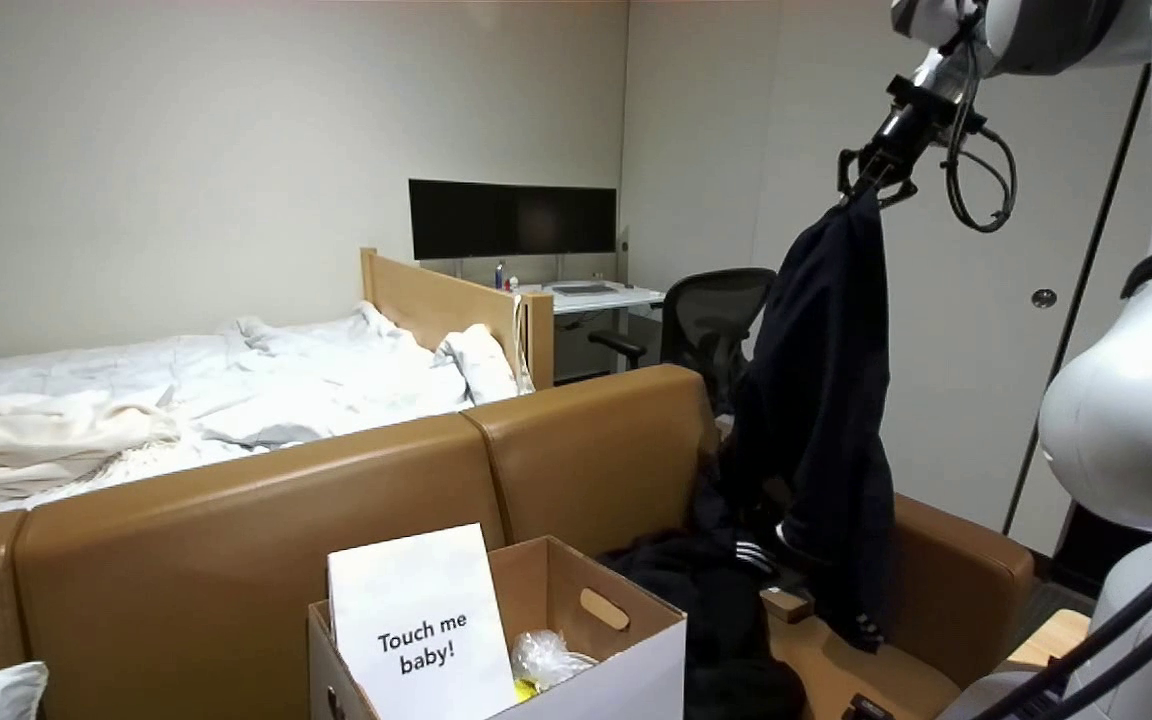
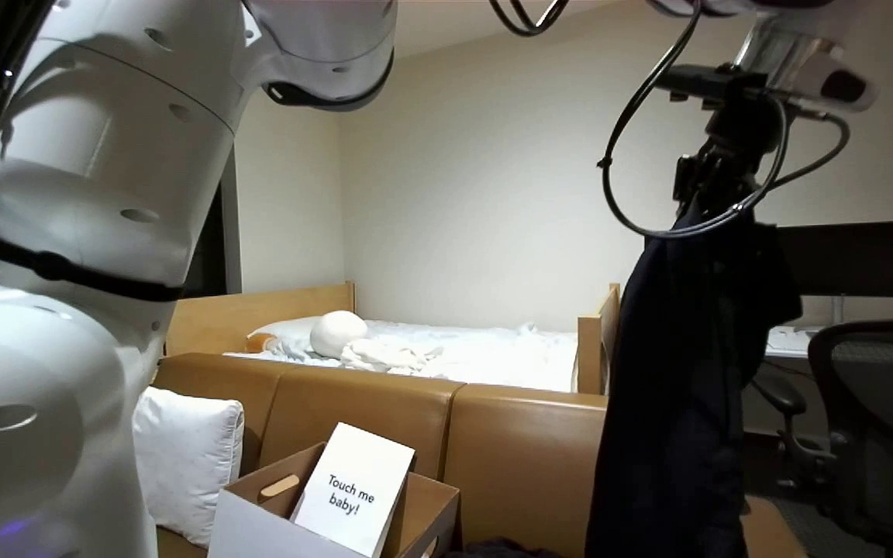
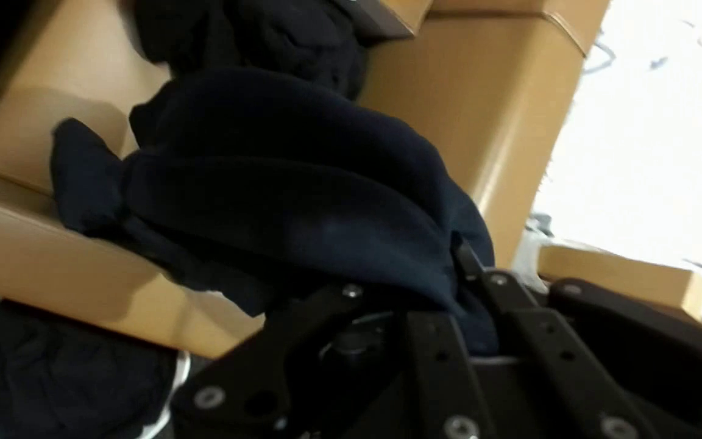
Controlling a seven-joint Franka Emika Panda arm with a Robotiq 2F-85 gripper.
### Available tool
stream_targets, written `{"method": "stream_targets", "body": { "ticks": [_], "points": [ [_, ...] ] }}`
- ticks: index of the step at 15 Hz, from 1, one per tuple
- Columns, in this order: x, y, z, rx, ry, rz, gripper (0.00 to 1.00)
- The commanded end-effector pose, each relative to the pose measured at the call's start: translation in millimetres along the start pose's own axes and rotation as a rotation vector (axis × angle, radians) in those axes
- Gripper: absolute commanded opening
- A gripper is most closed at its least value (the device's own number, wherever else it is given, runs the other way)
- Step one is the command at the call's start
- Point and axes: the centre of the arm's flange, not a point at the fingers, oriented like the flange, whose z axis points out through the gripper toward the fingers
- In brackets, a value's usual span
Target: Remove the black jersey and white paper bag out of the box
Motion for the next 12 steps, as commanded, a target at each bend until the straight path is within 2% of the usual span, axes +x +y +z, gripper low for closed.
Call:
{"method": "stream_targets", "body": {
  "ticks": [1, 2, 3, 4, 5, 7, 8, 9, 10, 12],
  "points": [
    [-63.9, 30.8, 57.6, -0.142, -0.165, -0.028, 0.03],
    [-75.1, 37.2, 59.1, -0.181, -0.226, -0.038, 0.03],
    [-77.2, 39.4, 48.1, -0.186, -0.267, -0.057, 0.03],
    [-35.0, 23.5, 59.6, -0.175, -0.225, -0.020, 0.11],
    [-44.0, 28.2, 60.4, -0.184, -0.257, -0.027, 0.11],
    [-54.0, 31.4, 53.0, -0.179, -0.263, -0.032, 0.11],
    [-57.0, 30.5, 56.3, -0.168, -0.240, -0.036, 0.03],
    [-48.3, 19.6, 76.6, -0.158, -0.234, -0.026, 0.03],
    [-24.2, 11.7, 98.0, -0.125, -0.233, 0.027, 0.03],
    [7.6, 8.6, 139.7, -0.081, -0.235, 0.105, 0.03]
  ]
}}
